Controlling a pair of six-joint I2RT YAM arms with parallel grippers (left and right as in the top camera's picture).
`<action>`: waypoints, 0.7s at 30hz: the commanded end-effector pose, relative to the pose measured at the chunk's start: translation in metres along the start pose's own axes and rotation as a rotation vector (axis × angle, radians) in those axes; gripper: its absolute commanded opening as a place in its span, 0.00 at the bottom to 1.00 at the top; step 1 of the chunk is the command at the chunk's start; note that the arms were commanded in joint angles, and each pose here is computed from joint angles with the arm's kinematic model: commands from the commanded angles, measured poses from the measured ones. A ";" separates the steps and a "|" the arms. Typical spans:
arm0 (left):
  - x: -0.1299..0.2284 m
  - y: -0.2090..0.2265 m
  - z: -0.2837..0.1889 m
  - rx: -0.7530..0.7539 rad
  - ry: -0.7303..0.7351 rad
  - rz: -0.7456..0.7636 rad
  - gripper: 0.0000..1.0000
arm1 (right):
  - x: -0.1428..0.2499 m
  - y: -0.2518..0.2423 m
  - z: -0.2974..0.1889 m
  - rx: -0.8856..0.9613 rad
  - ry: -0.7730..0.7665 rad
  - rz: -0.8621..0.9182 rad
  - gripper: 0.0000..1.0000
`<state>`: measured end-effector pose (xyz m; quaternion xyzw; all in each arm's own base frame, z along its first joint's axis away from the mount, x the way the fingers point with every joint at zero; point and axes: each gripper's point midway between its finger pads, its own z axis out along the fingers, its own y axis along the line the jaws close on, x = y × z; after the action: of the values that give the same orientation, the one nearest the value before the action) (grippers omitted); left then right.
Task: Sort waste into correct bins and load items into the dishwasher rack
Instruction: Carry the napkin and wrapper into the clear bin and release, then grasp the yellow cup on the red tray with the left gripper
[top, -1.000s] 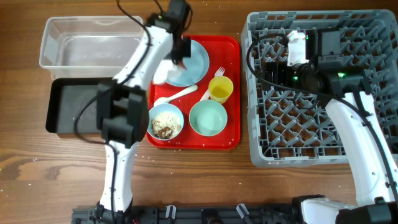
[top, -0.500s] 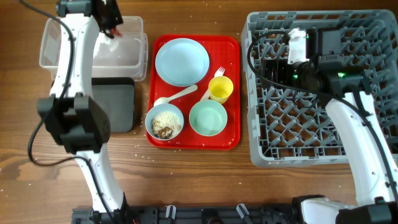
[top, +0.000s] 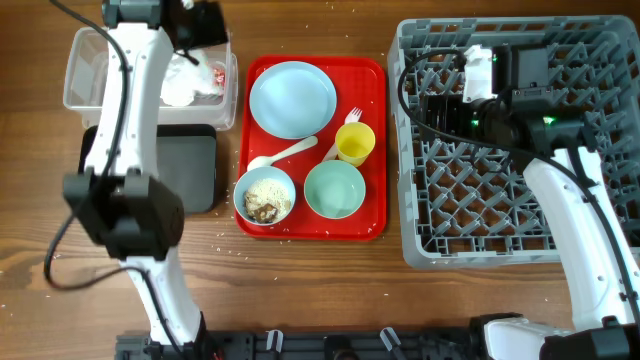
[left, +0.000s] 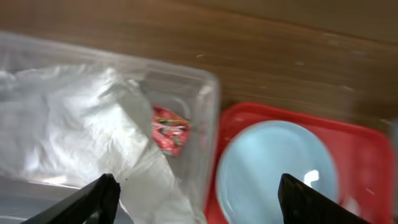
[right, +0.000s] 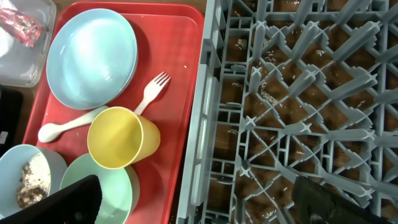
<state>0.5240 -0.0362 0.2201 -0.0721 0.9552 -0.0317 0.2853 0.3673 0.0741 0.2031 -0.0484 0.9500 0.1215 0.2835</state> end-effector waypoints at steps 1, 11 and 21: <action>-0.002 -0.012 -0.021 -0.035 -0.033 0.091 0.83 | -0.008 0.006 -0.002 -0.021 -0.017 0.005 1.00; 0.012 0.077 0.073 -0.179 0.079 -0.208 0.04 | -0.008 0.006 -0.002 -0.021 -0.017 0.005 1.00; 0.031 0.005 0.069 0.299 0.172 0.136 0.36 | -0.010 0.006 -0.002 -0.022 -0.025 0.004 1.00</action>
<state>0.5431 0.0139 0.1362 -0.1085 0.9698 -0.0408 0.2145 0.3695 0.0744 0.2045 -0.0489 0.9484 0.1220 0.2885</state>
